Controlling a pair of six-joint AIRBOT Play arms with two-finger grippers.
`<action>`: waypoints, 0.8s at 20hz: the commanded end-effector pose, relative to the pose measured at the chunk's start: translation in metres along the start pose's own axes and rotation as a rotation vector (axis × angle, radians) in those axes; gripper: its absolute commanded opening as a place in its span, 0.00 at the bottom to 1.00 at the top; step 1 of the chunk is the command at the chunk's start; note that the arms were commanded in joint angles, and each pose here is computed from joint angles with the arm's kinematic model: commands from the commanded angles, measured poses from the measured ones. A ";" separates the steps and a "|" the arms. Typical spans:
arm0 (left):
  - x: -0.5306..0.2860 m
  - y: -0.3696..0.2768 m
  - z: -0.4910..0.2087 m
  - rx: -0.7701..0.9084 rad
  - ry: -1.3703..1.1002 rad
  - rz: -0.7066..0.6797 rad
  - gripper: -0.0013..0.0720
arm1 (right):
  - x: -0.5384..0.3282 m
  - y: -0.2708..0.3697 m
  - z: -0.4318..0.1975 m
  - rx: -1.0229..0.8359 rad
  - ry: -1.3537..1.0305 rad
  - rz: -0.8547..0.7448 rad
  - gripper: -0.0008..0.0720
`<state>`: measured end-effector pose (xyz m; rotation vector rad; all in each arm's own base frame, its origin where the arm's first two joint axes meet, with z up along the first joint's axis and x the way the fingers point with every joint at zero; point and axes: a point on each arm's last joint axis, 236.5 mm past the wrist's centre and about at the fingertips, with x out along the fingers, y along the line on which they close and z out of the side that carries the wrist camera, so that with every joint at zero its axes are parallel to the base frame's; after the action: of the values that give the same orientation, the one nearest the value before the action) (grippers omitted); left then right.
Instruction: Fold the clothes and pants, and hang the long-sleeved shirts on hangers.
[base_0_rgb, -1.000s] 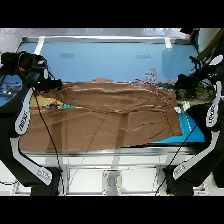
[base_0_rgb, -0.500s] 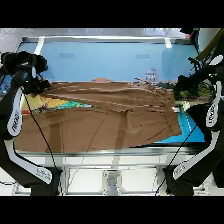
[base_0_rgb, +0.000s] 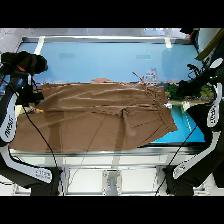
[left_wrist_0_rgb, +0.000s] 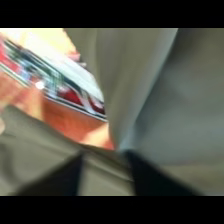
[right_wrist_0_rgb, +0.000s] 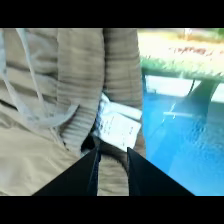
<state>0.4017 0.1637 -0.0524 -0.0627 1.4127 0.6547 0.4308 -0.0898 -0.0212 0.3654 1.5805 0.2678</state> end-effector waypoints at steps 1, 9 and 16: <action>-0.030 -0.003 0.026 -0.032 -0.164 -0.067 0.71 | -0.010 0.002 -0.002 -0.008 -0.021 -0.009 0.28; -0.117 0.223 -0.043 -0.508 -0.335 0.055 0.78 | -0.117 -0.009 -0.057 0.039 -0.321 -0.037 0.28; -0.028 0.244 -0.162 -0.860 -0.121 -0.438 0.76 | -0.092 0.006 -0.102 0.119 -0.434 0.066 0.28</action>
<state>0.1627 0.2961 0.0432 -0.7633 0.9828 0.9903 0.3390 -0.1242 0.0716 0.4940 1.2241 0.1379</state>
